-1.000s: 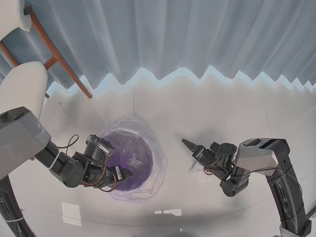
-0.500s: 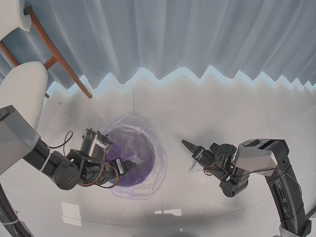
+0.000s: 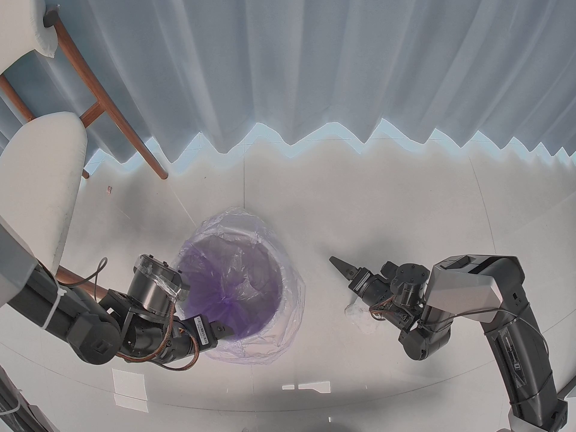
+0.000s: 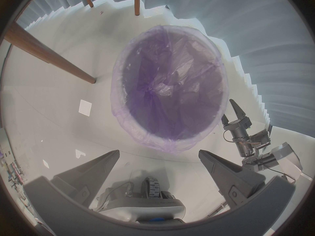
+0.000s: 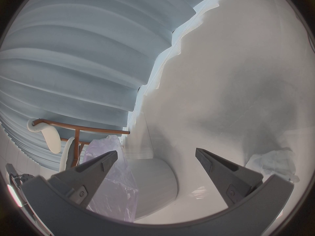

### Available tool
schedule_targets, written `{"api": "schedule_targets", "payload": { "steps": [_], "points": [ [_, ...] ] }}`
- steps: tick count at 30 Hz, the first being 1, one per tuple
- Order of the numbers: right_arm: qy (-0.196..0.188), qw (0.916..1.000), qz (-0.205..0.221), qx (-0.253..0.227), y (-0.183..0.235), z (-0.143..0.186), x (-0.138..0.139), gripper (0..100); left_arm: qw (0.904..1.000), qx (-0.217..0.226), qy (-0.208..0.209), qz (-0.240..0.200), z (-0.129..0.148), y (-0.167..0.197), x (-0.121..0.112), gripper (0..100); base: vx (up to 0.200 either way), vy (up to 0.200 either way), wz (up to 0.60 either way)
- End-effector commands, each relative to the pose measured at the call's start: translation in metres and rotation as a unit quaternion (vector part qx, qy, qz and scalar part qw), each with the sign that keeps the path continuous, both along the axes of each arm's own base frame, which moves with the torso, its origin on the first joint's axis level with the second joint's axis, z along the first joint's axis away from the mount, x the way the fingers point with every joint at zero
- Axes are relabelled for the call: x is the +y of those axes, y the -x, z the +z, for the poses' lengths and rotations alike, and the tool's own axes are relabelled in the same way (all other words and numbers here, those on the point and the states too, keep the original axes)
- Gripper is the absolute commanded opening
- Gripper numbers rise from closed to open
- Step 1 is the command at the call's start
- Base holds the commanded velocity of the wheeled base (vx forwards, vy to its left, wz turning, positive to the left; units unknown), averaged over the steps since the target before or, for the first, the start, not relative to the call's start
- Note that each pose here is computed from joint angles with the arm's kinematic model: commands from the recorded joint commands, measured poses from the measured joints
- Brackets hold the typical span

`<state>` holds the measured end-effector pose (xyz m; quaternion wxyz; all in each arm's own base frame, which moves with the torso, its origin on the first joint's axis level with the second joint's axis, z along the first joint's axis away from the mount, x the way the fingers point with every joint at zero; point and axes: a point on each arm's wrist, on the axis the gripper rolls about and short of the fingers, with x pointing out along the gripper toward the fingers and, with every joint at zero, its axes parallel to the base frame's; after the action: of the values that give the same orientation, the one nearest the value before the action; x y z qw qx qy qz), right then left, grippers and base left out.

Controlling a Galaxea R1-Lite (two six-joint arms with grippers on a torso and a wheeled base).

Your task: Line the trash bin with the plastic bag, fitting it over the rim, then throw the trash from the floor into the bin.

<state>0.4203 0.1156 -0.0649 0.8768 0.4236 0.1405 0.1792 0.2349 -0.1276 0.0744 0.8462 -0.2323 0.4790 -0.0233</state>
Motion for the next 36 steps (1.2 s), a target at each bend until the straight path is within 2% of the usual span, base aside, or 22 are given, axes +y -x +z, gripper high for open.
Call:
{"api": "schedule_targets", "payload": {
  "steps": [1,11,20,25,26,33,36],
  "points": [
    [-0.002,1.0,-0.002,-0.007,0.0,0.0,0.0,100,0.9991,0.036,-0.015,0.013,-0.034,-0.008,-0.002,100,0.0,0.0,0.0],
    [-0.001,1.0,-0.002,-0.007,0.0,-0.001,0.0,100,0.9994,0.025,-0.004,0.024,-0.075,-0.034,-0.011,100,0.0,0.0,0.0],
    [-0.001,1.0,-0.002,-0.008,-0.001,-0.001,0.0,100,0.9976,0.011,0.021,0.064,-0.076,-0.058,-0.009,100,0.0,0.0,0.0],
    [-0.001,1.0,-0.002,-0.008,-0.001,-0.001,0.0,100,0.9976,0.01,0.022,0.066,-0.076,-0.058,-0.009,100,0.0,0.0,0.0],
    [-0.001,1.0,-0.002,-0.008,-0.001,-0.001,0.0,100,0.9976,0.01,0.022,0.066,-0.076,-0.058,-0.009,0,0.0,0.0,0.0],
    [-0.001,1.0,-0.002,-0.008,-0.001,-0.001,0.0,100,0.9973,0.006,0.02,0.07,-0.072,-0.059,-0.005,0,0.0,0.0,0.0],
    [-0.001,1.0,-0.002,-0.009,-0.001,-0.001,0.0,100,0.9973,-0.012,0.023,0.069,-0.06,-0.061,-0.003,0,0.0,0.0,0.0]
  ]
}}
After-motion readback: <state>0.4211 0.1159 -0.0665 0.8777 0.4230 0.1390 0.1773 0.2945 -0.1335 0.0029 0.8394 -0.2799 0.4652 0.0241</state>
